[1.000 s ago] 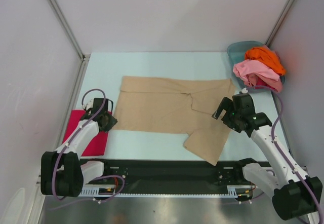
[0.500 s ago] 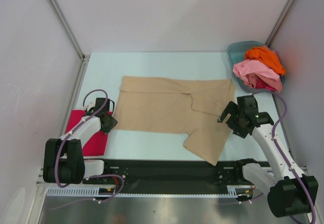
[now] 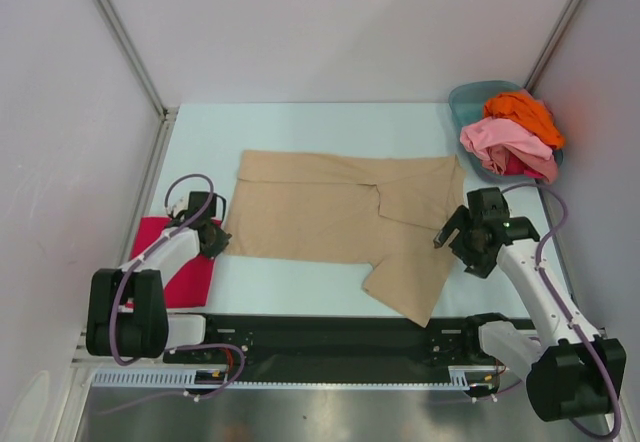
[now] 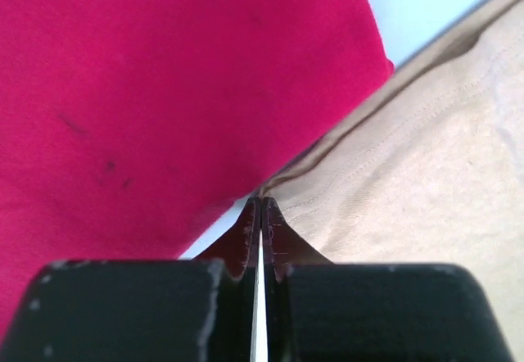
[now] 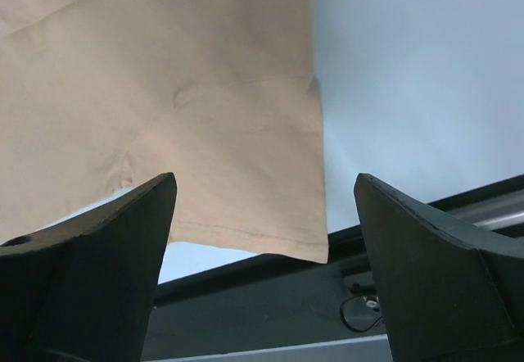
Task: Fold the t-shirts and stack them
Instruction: Fold the tshirt
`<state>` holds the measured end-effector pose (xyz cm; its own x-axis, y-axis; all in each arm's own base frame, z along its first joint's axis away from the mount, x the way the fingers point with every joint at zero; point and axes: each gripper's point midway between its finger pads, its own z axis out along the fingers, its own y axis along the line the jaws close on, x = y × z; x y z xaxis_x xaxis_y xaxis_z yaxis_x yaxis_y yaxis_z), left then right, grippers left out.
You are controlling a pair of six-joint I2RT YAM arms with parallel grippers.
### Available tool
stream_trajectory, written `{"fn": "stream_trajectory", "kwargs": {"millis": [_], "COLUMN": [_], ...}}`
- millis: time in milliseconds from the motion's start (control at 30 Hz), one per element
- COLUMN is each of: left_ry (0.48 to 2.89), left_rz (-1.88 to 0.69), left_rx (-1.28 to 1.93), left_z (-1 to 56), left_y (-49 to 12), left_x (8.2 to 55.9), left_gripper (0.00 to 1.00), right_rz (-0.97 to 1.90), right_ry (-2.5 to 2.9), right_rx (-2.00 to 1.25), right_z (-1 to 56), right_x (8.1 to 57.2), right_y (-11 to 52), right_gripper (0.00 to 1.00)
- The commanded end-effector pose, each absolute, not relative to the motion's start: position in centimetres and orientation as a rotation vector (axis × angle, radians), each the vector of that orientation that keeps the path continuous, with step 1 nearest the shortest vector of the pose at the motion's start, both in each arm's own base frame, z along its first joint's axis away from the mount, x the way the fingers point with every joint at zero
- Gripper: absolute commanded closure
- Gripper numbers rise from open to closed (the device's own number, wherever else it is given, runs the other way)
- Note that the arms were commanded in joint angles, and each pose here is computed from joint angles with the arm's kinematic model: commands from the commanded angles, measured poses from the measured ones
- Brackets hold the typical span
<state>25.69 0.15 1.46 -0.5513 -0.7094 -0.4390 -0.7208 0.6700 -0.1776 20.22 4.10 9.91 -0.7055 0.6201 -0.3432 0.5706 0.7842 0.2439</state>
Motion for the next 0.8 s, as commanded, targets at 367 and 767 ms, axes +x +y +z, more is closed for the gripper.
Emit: {"fn": "stream_trajectory", "kwargs": {"millis": [367,767], "left_ry": [2.251,2.254], "left_rz": [-0.209,-0.262], "left_rx": [-0.927,-0.924], "left_z": [7.5,7.5], "left_y": [-1.6,-2.3], "left_x": [28.4,28.5], "left_gripper": [1.0,1.0], "right_rz": [0.251,0.118], "right_ry": [2.641,2.664], "right_rx": [1.077,1.096], "right_z": [4.6,2.0], "right_x": [17.8,15.9], "right_y": [5.8,5.7], "right_gripper": [0.65,0.61]}}
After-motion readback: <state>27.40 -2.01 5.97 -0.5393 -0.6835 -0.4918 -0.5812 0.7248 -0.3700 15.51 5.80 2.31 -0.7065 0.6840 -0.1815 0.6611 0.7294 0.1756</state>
